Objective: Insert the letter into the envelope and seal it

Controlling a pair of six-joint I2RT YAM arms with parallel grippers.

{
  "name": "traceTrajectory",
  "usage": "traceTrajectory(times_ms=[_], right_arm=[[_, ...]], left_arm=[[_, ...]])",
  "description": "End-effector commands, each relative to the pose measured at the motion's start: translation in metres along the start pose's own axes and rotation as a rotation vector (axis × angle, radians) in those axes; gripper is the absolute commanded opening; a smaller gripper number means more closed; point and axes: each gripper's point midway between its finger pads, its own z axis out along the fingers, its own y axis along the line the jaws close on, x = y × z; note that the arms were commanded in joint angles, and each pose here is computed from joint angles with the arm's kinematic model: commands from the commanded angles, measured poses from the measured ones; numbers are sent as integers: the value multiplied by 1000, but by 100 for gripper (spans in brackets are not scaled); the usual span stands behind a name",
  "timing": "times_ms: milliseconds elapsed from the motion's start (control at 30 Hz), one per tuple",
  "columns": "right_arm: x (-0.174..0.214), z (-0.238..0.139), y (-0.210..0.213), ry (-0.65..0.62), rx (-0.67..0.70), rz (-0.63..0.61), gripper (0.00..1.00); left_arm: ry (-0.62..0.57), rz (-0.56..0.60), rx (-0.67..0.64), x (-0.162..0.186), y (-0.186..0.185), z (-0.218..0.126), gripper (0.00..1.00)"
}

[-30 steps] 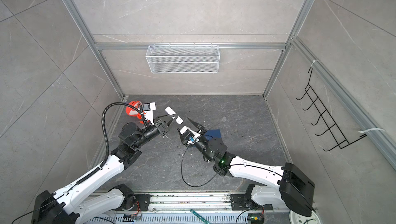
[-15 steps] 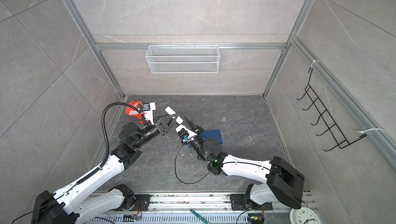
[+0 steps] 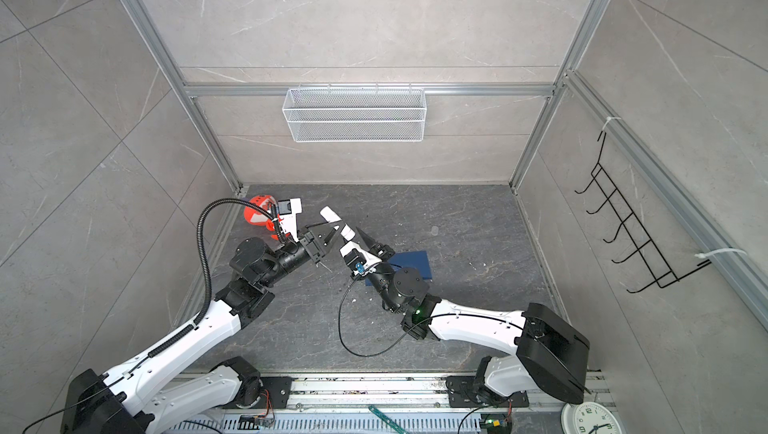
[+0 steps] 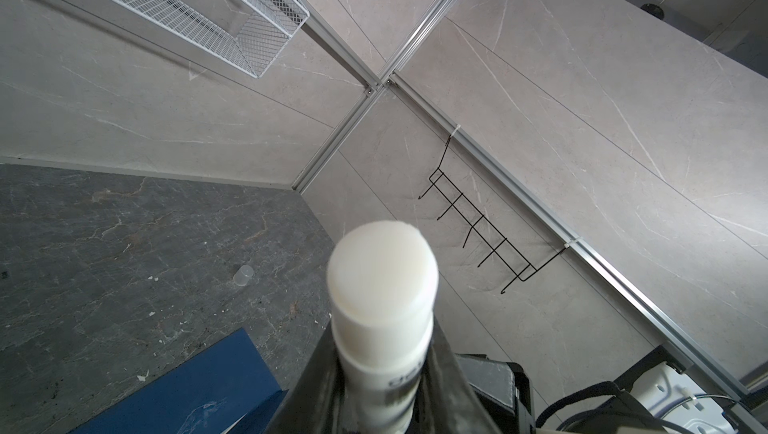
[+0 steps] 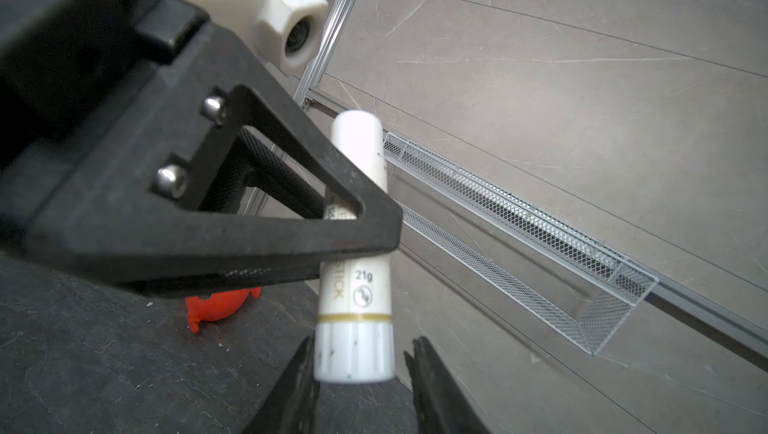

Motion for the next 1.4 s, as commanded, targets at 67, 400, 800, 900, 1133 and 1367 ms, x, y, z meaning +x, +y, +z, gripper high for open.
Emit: traceTrajectory(times_ms=[67,400,800,900,1133,1367], right_arm=[[-23,6,-10,-55,31,51,30],[-31,2,-13,-60,13,98,16],[-51,2,-9,-68,-328,543,14],[-59,2,-15,-82,-450,704,15],[-69,7,-21,-107,-672,1026,16],[-64,12,-20,-112,-714,1108,15]], left_arm=[[-66,35,70,-26,-26,-3,0],[-54,35,58,-21,-21,-2,0],[-42,49,58,-18,-20,-2,0],[-37,63,68,-17,-23,-3,0],[-35,101,103,-17,-30,-5,0],[-34,109,122,-17,-34,-7,0]])
